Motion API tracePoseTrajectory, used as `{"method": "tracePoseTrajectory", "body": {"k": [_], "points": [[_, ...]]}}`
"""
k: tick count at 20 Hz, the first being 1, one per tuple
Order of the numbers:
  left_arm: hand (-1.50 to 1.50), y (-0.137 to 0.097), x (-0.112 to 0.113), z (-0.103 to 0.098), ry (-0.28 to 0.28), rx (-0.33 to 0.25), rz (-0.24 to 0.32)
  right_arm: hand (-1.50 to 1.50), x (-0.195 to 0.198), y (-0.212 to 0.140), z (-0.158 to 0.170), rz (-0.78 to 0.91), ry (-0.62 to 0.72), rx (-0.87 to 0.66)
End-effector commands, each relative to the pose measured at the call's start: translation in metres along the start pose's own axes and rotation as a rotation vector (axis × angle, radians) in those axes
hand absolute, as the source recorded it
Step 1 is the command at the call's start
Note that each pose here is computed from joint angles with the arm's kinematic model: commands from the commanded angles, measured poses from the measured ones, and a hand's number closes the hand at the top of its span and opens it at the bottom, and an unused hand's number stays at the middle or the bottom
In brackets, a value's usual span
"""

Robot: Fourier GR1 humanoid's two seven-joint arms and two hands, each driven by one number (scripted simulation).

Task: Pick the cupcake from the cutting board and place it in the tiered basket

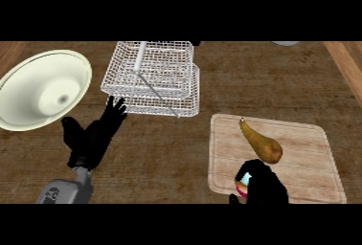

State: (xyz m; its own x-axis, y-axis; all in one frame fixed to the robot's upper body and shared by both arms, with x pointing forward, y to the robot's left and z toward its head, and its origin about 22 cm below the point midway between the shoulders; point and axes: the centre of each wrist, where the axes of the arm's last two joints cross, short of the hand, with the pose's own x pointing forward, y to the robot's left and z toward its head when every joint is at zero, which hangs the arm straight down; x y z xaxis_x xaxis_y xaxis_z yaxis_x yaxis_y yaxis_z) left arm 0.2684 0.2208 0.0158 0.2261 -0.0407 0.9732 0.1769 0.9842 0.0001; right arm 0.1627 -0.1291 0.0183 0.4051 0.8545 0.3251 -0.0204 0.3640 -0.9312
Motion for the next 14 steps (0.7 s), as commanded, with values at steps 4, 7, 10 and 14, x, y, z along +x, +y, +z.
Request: {"method": "tracePoseTrajectory", "body": {"k": [4, 7, 10, 14], "points": [[0.0, 0.015, 0.017, -0.006, -0.041, 0.027, -0.009, 1.5, 0.064, -0.043, 0.067, -0.239, -0.014, -0.035], [0.0, 0.006, 0.017, -0.015, -0.046, 0.029, -0.004, 1.5, 0.069, -0.081, 0.081, -0.322, -0.084, -0.122], [0.0, 0.006, 0.01, -0.007, -0.043, 0.032, -0.011, 1.5, 0.077, -0.107, 0.075, -0.343, -0.148, -0.257], [0.0, 0.006, 0.005, -0.002, -0.047, -0.01, 0.0, 1.5, 0.086, -0.124, 0.089, -0.304, -0.2, -0.339]]}}
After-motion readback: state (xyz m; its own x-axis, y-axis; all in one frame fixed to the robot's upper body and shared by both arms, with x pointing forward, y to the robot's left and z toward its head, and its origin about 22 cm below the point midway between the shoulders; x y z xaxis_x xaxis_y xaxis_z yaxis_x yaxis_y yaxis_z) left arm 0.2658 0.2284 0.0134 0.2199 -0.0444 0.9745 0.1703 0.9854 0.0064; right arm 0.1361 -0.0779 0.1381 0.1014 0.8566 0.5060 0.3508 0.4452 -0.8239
